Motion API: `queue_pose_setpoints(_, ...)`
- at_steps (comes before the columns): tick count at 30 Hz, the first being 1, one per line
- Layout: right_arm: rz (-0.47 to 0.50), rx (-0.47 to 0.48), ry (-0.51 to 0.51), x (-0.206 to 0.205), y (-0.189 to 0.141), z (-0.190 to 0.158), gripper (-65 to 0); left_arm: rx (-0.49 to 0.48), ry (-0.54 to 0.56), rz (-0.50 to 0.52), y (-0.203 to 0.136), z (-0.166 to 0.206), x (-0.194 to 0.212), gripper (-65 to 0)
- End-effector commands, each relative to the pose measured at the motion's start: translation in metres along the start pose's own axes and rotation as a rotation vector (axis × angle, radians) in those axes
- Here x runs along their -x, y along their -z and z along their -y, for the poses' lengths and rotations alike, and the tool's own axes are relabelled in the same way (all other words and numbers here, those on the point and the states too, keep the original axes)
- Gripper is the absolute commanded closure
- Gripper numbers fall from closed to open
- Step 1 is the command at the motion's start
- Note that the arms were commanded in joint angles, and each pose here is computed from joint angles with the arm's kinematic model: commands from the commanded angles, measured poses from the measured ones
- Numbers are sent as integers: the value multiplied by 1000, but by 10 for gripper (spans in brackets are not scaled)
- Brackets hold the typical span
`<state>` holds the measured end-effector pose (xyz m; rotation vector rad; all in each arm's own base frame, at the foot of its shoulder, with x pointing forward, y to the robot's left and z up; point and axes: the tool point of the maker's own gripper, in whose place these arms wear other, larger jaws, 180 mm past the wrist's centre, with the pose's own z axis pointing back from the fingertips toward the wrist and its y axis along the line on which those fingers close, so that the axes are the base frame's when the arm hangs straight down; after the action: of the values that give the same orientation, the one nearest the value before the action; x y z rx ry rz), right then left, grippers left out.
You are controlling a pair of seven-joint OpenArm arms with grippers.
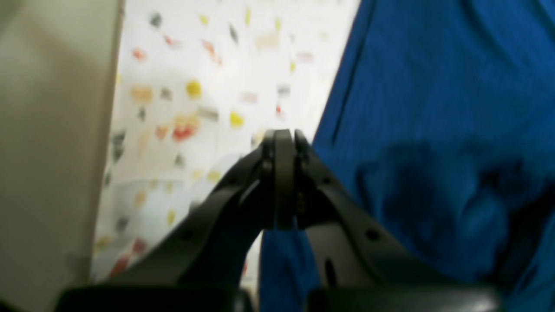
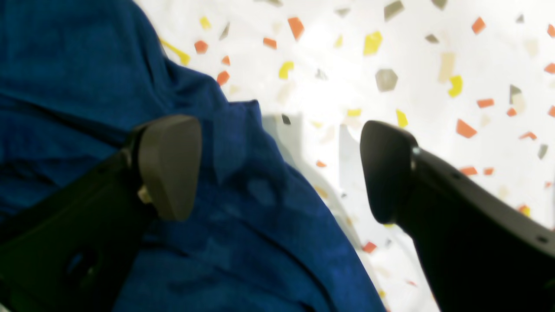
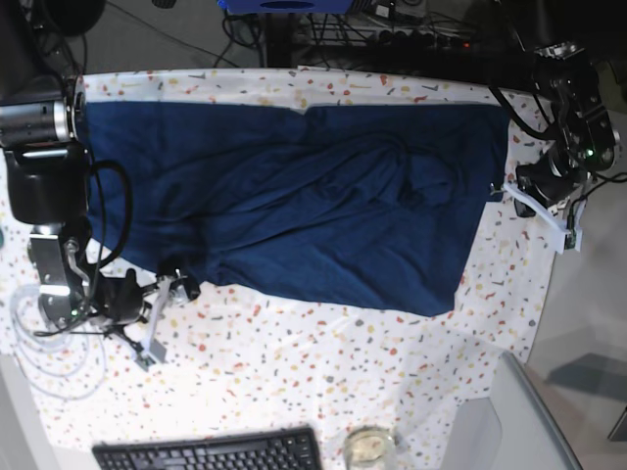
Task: Layout the t-shirt on the table in an organized manner, then fold the t-shirt properly
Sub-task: 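Grasp the shirt's hem edge with both grippers at its two ends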
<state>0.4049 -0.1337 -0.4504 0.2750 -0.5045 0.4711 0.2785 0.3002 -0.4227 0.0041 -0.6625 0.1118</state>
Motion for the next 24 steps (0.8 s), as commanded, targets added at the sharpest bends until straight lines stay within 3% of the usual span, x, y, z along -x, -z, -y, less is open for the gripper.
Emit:
queue_pose_setpoints(1,49,-5,1,-21,-3,2,-543,-1,8,49,0,-8,-23,0)
queue_pose_setpoints(6,21,-41,83,-4,12,1,-543,9,58,51,6,-6,-41,0)
queue_pose_setpoints(11,16,-49,102,5,16,-1,-516,23,92,49,14,-2,-56,0)
queue_pose_setpoints(13,12,-51,104,8,17,-2,-428,33,78,37,21,0,-58,0)
queue_pose_setpoints(17,12,-50,107,9,16,-1,-54,57,57,38,36,7,-80,0)
queue_pose_setpoints(18,12,-50,107,9,16,-1,0,64,51,40,39,9,-86,0)
queue_pose_setpoints(19,9,-50,106,10,16,-1,0,72,45,48,43,11,-93,-54)
queue_pose_setpoints(21,3,-51,108,11,17,-1,-42,93,35,65,52,18,-105,-250)
queue_pose_setpoints(24,-8,-51,107,13,16,-2,-6,121,37,83,67,28,-116,-523)
